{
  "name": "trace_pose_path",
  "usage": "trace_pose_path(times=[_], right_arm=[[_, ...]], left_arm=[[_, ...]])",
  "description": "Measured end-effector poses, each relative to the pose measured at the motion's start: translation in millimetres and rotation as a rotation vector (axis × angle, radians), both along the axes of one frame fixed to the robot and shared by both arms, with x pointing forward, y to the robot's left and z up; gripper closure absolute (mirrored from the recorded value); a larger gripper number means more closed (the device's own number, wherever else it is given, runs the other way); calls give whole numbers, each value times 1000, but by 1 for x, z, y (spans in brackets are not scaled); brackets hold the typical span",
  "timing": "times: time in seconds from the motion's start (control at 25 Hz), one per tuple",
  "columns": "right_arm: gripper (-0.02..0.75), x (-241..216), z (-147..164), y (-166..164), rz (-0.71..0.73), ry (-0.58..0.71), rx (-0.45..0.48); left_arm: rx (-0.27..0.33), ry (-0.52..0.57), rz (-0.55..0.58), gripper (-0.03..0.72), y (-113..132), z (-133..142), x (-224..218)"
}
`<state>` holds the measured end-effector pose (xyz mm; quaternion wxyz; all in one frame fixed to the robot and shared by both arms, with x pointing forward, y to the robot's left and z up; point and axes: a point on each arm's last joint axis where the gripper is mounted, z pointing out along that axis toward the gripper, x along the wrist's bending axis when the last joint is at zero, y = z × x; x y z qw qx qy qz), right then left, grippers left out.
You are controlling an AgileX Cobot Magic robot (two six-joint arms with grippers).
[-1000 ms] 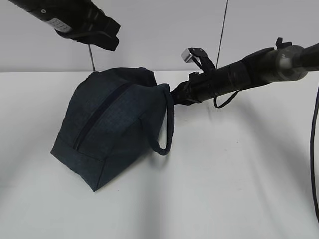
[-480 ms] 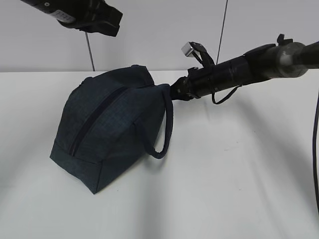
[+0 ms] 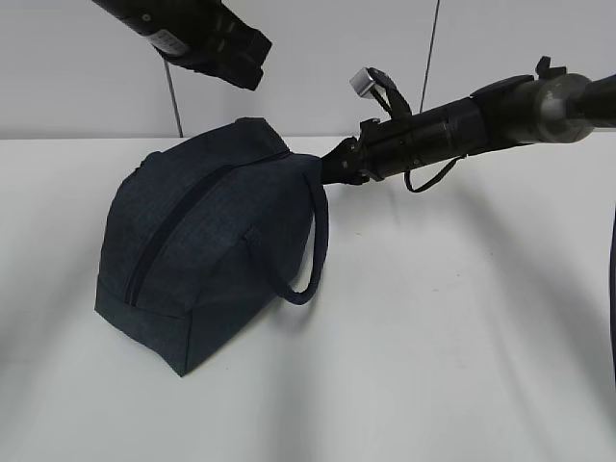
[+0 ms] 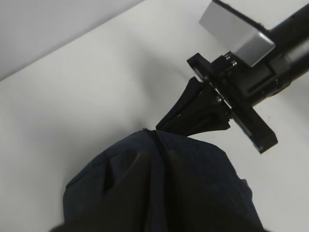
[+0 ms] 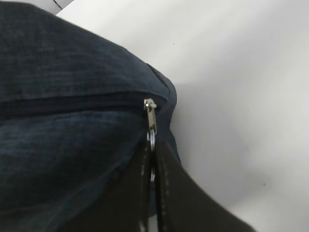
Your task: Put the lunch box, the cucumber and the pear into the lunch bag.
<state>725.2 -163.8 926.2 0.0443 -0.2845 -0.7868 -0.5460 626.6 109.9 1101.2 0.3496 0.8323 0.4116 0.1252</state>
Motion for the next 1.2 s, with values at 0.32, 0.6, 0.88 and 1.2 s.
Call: trace_pose_path(times=[0.32, 0.6, 0.88, 1.2], right_arm=[[738, 0, 1, 0, -3, 2, 9], [738, 0, 1, 0, 0, 3, 12], [738, 0, 1, 0, 0, 3, 12], [738, 0, 1, 1, 5, -5, 13]], left_arm=[[32, 83, -17, 525, -8, -19, 16], [57, 123, -25, 443, -13, -36, 26], [130, 169, -34, 487, -11, -58, 32], [154, 155, -33, 666, -10, -59, 33]])
